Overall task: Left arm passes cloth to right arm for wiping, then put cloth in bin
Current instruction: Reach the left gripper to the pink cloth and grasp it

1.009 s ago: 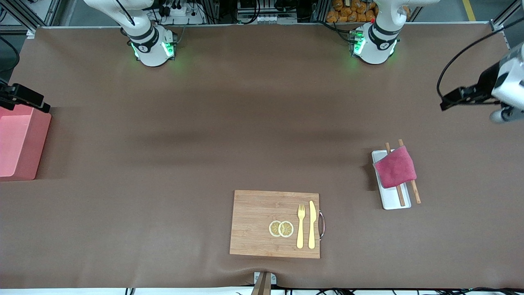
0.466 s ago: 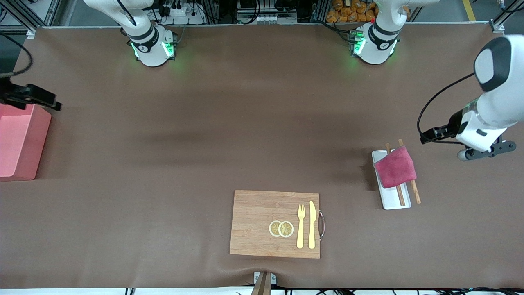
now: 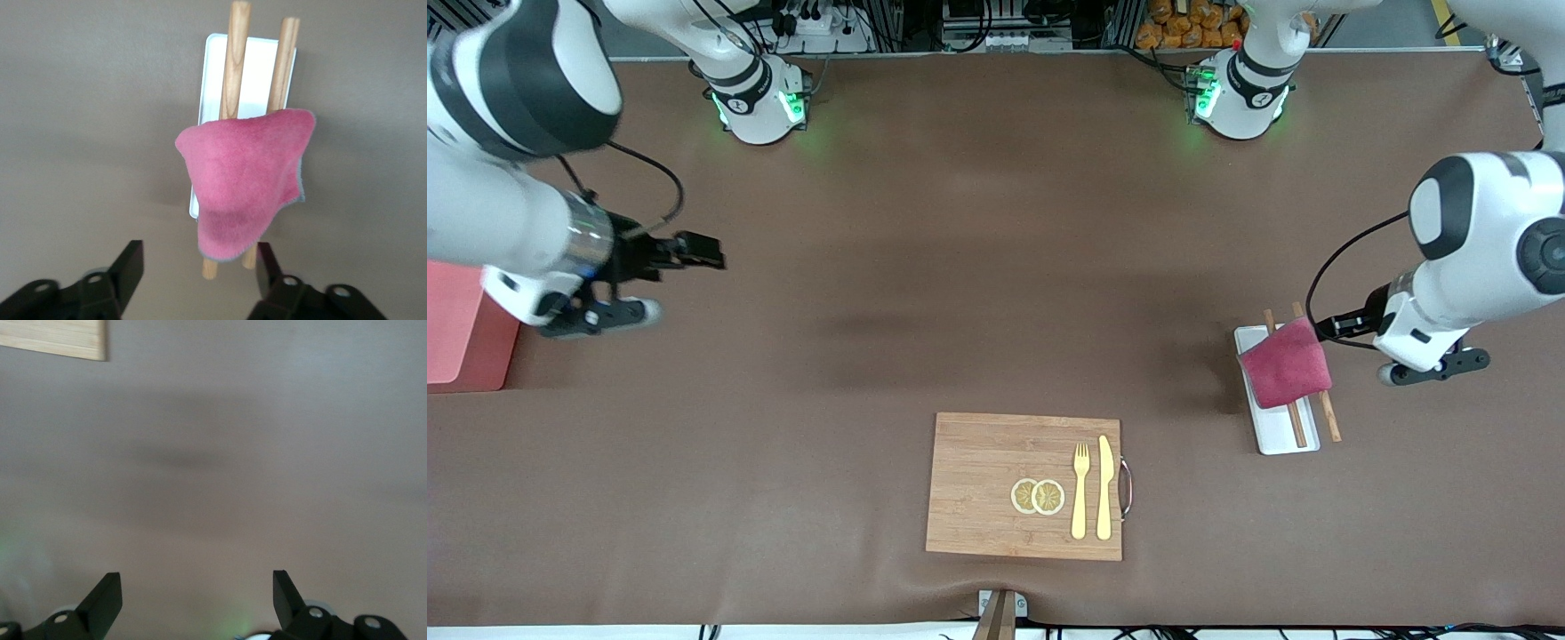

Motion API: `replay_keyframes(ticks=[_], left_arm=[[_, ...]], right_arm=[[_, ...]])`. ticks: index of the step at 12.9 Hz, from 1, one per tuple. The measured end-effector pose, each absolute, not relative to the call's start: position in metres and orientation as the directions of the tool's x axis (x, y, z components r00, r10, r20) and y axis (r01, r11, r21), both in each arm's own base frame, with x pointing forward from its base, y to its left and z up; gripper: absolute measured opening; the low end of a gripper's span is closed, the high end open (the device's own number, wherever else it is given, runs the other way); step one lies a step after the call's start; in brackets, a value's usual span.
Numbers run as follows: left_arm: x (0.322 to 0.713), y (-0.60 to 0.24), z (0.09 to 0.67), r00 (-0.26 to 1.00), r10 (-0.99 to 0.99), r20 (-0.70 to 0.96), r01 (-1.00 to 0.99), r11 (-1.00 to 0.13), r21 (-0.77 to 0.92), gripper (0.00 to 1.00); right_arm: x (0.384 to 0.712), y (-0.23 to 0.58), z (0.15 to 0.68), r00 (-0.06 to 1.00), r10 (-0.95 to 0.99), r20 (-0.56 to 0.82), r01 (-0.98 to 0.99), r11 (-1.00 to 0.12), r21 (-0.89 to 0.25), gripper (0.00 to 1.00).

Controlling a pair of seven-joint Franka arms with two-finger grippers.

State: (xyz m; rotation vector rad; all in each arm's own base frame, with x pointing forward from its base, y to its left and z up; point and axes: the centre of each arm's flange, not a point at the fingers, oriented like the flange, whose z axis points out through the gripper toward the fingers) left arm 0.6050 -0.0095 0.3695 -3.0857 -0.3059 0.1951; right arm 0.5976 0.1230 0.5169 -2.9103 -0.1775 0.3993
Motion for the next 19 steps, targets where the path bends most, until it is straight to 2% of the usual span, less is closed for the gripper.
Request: replay_keyframes(ticks=[1, 2, 18, 19], left_arm=[[0.605, -0.008, 0.36, 0.972, 0.199, -0.126, 0.195, -0.98, -0.048, 0.73], [0.606, -0.008, 0.353, 0.972, 0.201, -0.126, 0.196, -0.979, -0.049, 0.67], [0.616, -0.01, 0.308, 0.971, 0.216, -0.099, 0.215, -0.976, -0.019, 0.5], [0.617, -0.01, 0.308, 0.971, 0.216, -0.097, 0.215, -0.976, -0.019, 0.43]], right_arm=[[0.601, 0.126, 0.508, 0.954, 0.145, -0.262, 0.081, -0.967, -0.242, 1.0], [0.602, 0.129, 0.505, 0.952, 0.146, -0.267, 0.075, -0.963, -0.259, 1.0], [0.606, 0.161, 0.496, 0.949, 0.132, -0.287, 0.01, -0.921, -0.39, 1.0], [0.606, 0.163, 0.495, 0.947, 0.123, -0.296, -0.007, -0.915, -0.403, 1.0]])
